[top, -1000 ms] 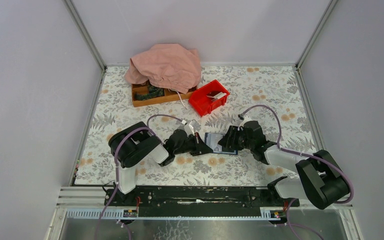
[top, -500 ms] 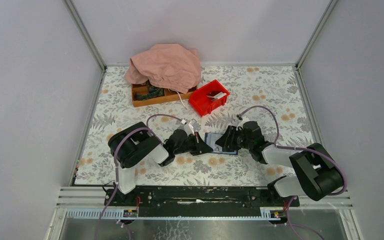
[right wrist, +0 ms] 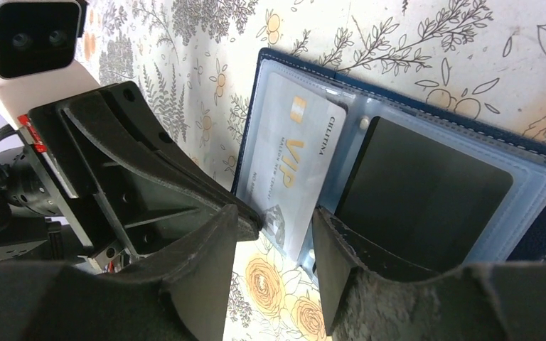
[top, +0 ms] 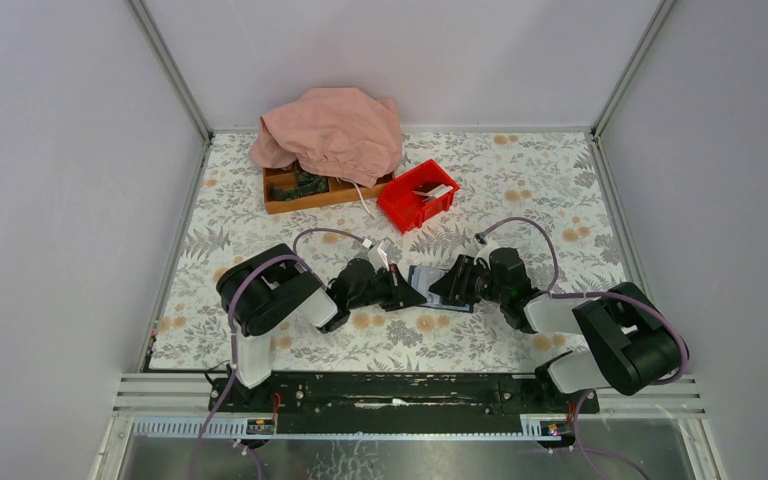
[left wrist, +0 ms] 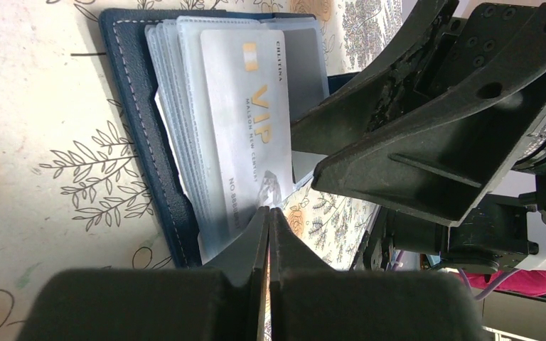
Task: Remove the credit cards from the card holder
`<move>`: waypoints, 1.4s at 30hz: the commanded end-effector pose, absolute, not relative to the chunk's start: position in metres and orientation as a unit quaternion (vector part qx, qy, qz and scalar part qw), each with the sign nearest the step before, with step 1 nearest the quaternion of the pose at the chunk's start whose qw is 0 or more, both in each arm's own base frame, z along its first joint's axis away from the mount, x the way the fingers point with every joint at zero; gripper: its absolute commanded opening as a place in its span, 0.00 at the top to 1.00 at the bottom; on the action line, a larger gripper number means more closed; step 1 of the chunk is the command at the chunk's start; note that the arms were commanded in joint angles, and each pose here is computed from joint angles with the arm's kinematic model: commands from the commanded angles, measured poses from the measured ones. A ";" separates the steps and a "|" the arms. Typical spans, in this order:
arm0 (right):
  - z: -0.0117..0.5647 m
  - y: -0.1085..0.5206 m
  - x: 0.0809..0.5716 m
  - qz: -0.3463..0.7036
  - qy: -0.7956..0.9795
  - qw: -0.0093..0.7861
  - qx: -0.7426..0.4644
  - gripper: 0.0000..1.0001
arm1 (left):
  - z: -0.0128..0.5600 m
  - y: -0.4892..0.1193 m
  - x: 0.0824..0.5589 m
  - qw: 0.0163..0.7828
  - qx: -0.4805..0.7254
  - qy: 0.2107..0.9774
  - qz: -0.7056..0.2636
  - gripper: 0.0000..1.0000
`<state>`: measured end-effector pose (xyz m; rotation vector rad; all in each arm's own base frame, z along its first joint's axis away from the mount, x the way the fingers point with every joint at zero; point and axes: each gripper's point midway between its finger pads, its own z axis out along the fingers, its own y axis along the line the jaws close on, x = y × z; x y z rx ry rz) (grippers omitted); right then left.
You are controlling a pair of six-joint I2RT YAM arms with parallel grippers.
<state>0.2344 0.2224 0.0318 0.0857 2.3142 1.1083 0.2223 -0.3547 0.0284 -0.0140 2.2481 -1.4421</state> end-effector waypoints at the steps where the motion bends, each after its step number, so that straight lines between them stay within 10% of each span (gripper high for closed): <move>1: 0.052 0.231 0.239 0.456 0.837 0.301 0.024 0.51 | 0.032 -0.358 0.227 0.251 0.004 0.808 -0.533 1.00; 17: 0.058 0.239 0.242 0.485 0.822 0.299 0.016 0.71 | 0.035 -0.359 0.227 0.250 0.008 0.806 -0.537 1.00; 26: 0.056 0.236 0.243 0.473 0.828 0.301 0.015 1.00 | 0.035 -0.360 0.229 0.250 0.007 0.805 -0.537 1.00; 42: 0.044 0.209 0.245 0.411 0.857 0.308 0.027 0.98 | 0.036 -0.359 0.230 0.248 0.002 0.802 -0.544 1.00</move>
